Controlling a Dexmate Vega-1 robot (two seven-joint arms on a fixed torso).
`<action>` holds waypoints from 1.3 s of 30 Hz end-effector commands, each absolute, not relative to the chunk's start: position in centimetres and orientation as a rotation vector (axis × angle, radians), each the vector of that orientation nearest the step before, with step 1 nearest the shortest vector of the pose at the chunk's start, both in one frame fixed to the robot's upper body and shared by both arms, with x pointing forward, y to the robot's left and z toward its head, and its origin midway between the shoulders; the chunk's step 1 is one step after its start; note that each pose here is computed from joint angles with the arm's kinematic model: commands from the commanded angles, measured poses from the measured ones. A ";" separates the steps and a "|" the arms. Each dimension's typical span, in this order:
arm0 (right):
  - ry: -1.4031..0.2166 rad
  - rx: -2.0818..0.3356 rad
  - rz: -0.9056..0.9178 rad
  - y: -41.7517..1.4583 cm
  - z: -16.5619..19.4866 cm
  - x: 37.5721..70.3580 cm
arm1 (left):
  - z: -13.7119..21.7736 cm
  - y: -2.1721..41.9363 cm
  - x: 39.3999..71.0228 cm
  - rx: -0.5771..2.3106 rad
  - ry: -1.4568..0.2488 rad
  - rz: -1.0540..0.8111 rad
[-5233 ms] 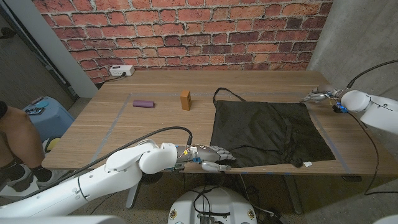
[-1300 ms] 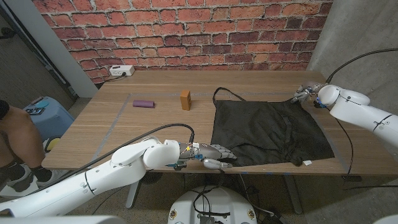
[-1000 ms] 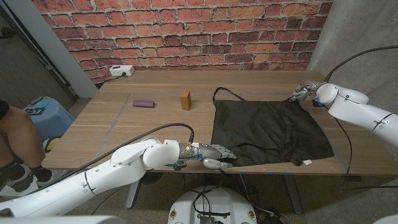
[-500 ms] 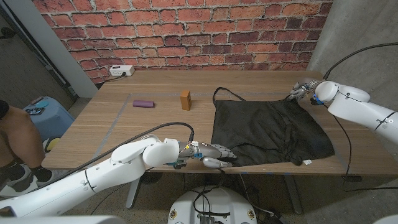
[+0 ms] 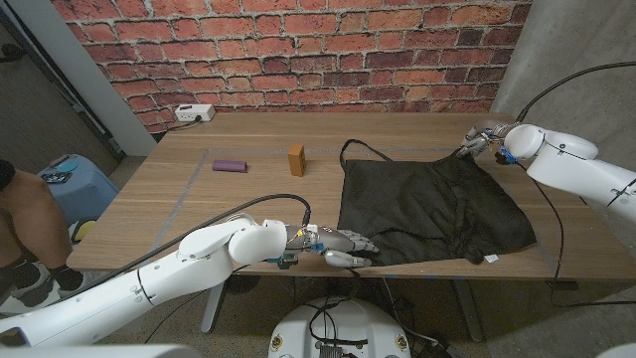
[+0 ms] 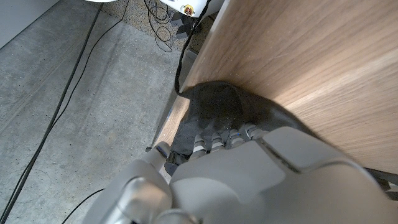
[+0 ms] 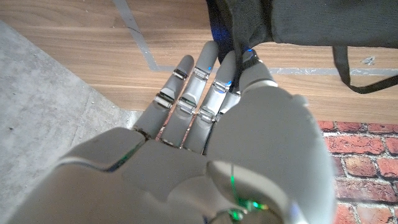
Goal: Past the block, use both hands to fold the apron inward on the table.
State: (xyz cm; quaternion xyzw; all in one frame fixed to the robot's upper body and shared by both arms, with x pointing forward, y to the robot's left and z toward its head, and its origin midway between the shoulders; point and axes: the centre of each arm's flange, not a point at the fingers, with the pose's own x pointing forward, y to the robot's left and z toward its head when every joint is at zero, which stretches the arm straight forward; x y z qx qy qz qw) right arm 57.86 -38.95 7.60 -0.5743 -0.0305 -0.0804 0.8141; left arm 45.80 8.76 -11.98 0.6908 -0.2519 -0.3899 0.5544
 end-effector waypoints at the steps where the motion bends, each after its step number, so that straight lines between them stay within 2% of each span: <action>1: -0.090 -1.229 -0.134 -37.4 7.8 56.5 | -12.0 8.8 46.0 1.626 -0.593 -0.932; 18: -0.130 -1.234 -0.109 -35.5 7.9 54.9 | -12.0 8.9 46.3 1.617 -0.591 -0.941; 39: -0.224 -1.274 -0.132 -33.8 9.1 51.2 | -11.9 9.1 46.4 1.608 -0.591 -0.953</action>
